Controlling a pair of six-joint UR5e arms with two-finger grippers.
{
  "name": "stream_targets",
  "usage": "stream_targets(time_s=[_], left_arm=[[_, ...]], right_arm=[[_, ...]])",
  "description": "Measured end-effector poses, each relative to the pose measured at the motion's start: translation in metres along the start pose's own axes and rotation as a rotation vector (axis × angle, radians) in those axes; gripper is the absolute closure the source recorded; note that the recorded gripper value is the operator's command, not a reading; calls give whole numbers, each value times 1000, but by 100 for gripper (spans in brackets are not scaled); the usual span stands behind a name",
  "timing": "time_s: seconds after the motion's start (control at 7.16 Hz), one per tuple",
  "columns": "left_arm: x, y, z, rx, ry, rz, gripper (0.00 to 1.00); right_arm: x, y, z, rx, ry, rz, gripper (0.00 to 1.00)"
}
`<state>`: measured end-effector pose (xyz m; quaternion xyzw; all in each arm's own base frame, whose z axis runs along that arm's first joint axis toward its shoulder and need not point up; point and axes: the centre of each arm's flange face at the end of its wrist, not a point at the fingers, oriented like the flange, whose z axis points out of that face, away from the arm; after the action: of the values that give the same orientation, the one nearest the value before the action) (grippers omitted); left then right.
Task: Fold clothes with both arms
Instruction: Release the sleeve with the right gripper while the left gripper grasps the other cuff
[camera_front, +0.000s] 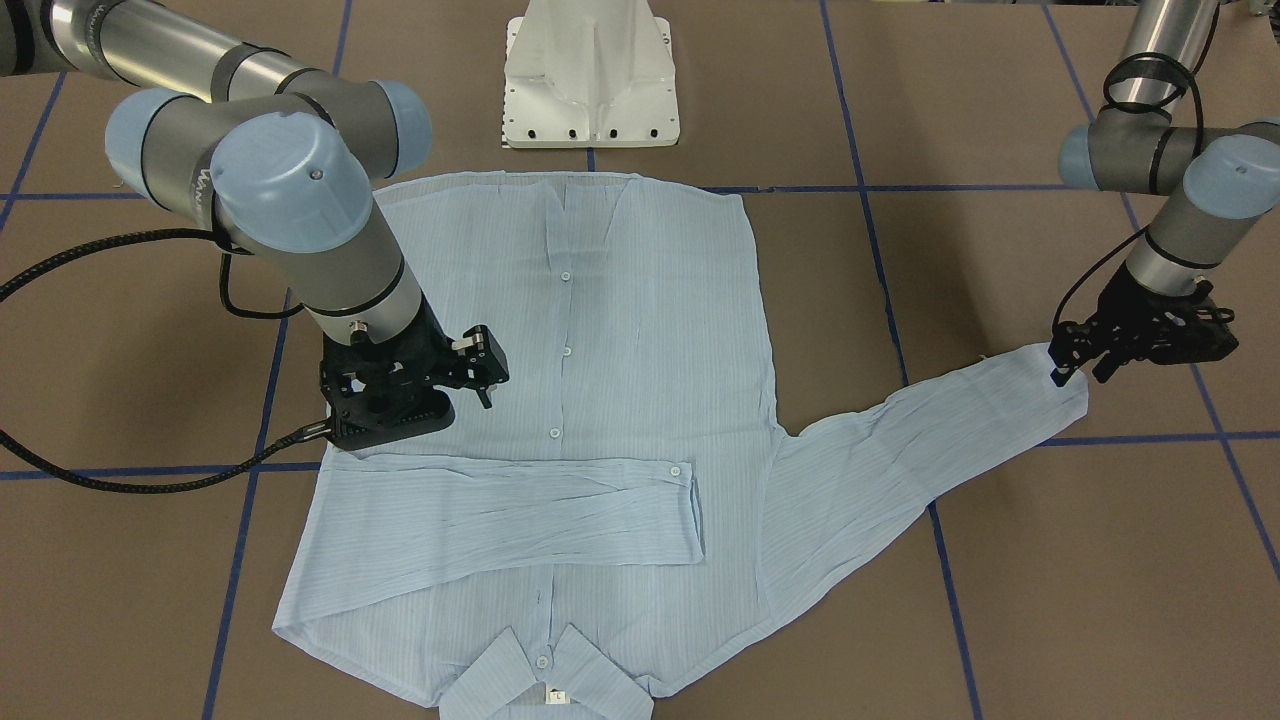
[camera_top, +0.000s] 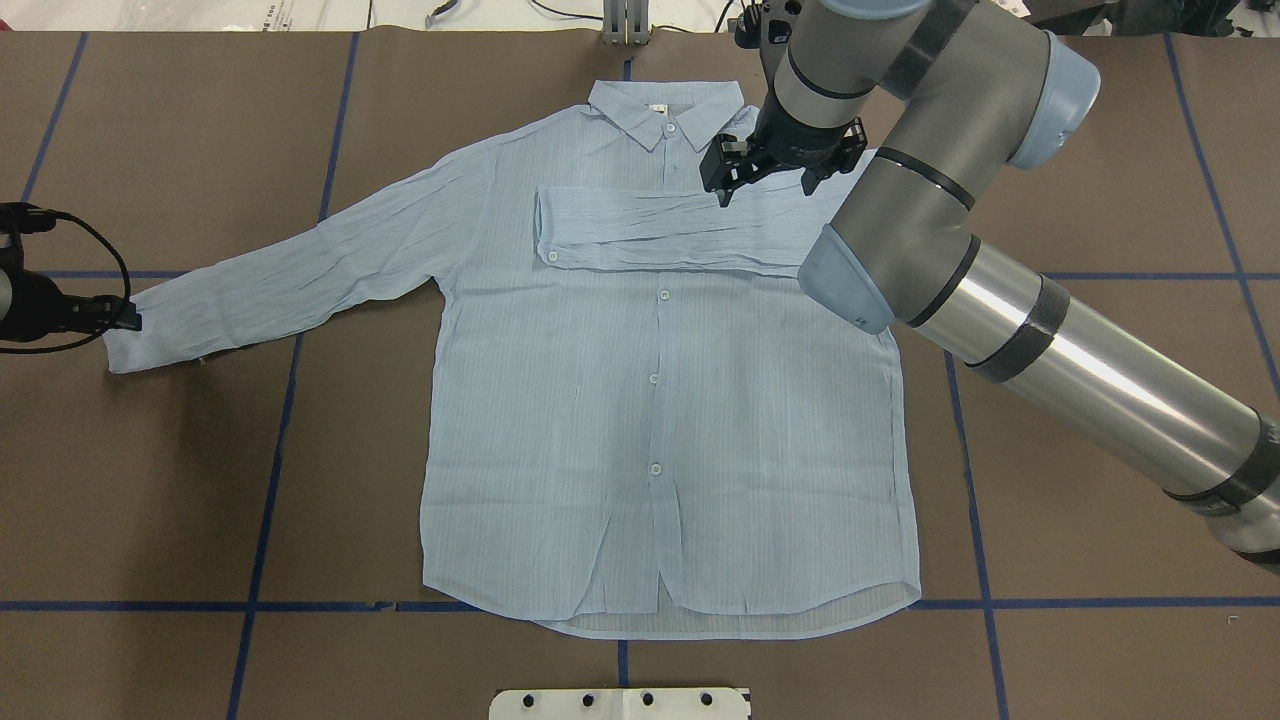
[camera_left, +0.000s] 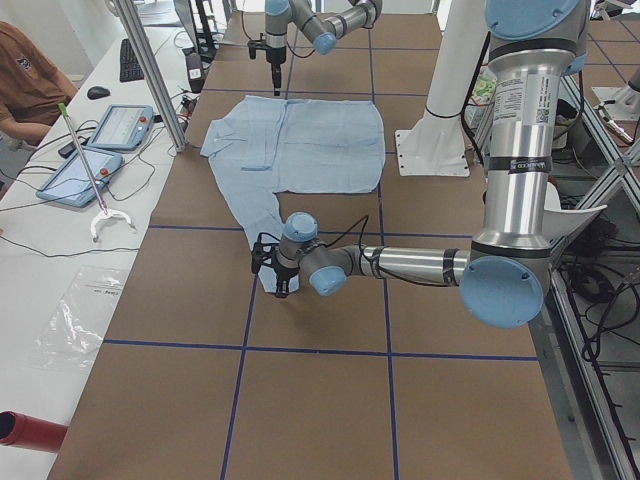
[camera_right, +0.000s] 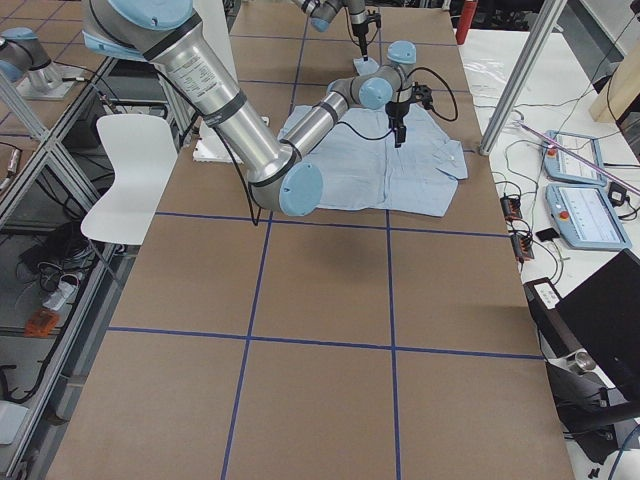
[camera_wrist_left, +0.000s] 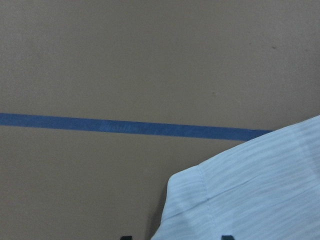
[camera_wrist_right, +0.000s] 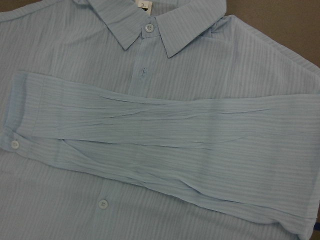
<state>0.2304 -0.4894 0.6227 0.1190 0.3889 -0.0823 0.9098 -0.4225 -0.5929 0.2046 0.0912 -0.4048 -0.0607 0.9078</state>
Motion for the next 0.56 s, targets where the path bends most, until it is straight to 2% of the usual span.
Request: stream_targets(time_s=[0.42, 0.56], left_arm=[[-4, 0, 5, -7, -9, -3, 48], [-5, 0, 6, -8, -12, -4, 57]], right_arm=[[-1, 0, -1, 2, 0, 0, 0], [-1, 0, -1, 3, -1, 0, 0]])
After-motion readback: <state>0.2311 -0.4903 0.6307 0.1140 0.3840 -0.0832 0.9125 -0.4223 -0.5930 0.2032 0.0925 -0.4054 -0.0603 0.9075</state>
